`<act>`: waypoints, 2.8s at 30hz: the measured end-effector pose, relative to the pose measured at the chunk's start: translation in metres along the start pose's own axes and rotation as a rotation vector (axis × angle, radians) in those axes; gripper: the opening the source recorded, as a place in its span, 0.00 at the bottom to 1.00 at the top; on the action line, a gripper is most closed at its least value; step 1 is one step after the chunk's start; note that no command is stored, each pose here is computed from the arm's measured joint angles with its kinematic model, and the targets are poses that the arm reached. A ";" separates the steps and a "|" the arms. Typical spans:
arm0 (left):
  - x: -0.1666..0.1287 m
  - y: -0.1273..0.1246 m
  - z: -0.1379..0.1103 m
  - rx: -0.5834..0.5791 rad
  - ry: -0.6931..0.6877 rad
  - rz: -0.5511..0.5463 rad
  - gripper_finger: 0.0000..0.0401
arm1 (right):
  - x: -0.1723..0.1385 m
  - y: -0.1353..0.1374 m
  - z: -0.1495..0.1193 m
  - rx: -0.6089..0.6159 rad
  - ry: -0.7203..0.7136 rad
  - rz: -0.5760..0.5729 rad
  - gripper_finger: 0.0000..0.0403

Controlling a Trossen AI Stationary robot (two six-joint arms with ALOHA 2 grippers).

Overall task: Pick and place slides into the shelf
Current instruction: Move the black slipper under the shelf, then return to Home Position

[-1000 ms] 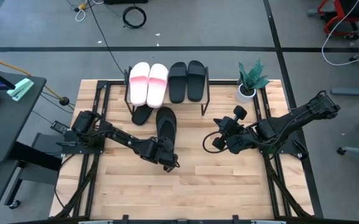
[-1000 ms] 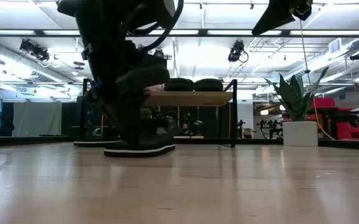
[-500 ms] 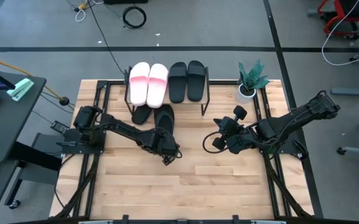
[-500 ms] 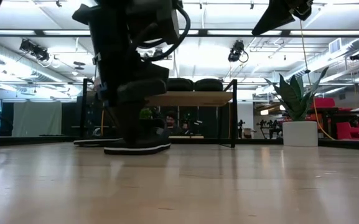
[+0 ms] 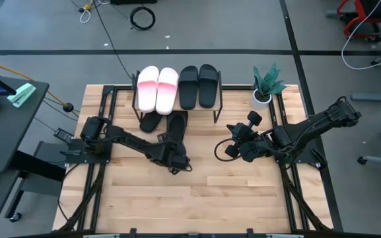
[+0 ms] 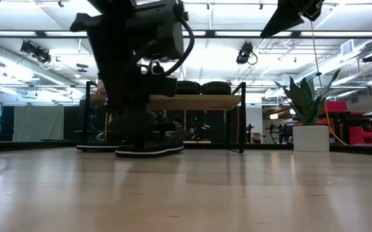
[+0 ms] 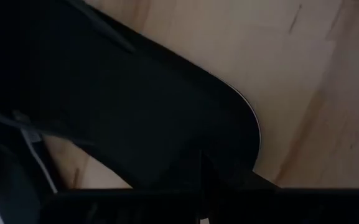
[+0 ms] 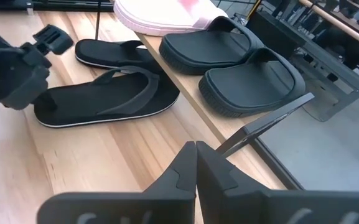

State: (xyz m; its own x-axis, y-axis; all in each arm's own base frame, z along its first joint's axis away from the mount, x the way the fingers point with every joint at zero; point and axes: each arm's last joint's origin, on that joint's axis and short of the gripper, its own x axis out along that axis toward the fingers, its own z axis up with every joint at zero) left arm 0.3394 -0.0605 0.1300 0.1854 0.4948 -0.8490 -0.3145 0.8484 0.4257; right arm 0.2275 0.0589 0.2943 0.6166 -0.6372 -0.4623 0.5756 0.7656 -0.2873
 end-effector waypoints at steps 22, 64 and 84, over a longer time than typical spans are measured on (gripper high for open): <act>0.041 0.079 0.041 -0.346 0.045 0.001 0.01 | 0.007 -0.006 0.002 0.007 0.000 -0.054 0.02; -0.305 0.176 0.001 -0.380 -0.434 -0.301 0.04 | -0.070 -0.056 -0.009 0.101 -0.068 0.201 0.02; -0.153 0.134 -0.152 -0.589 -1.000 -0.748 0.05 | -0.072 -0.079 -0.129 0.337 -0.291 0.373 0.02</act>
State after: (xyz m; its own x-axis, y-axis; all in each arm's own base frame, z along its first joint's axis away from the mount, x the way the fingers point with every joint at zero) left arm 0.1275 -0.0515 0.2694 0.9875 0.0973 -0.1240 -0.1422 0.8895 -0.4342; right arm 0.0685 0.0557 0.2425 0.9054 -0.3644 -0.2179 0.4008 0.9028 0.1558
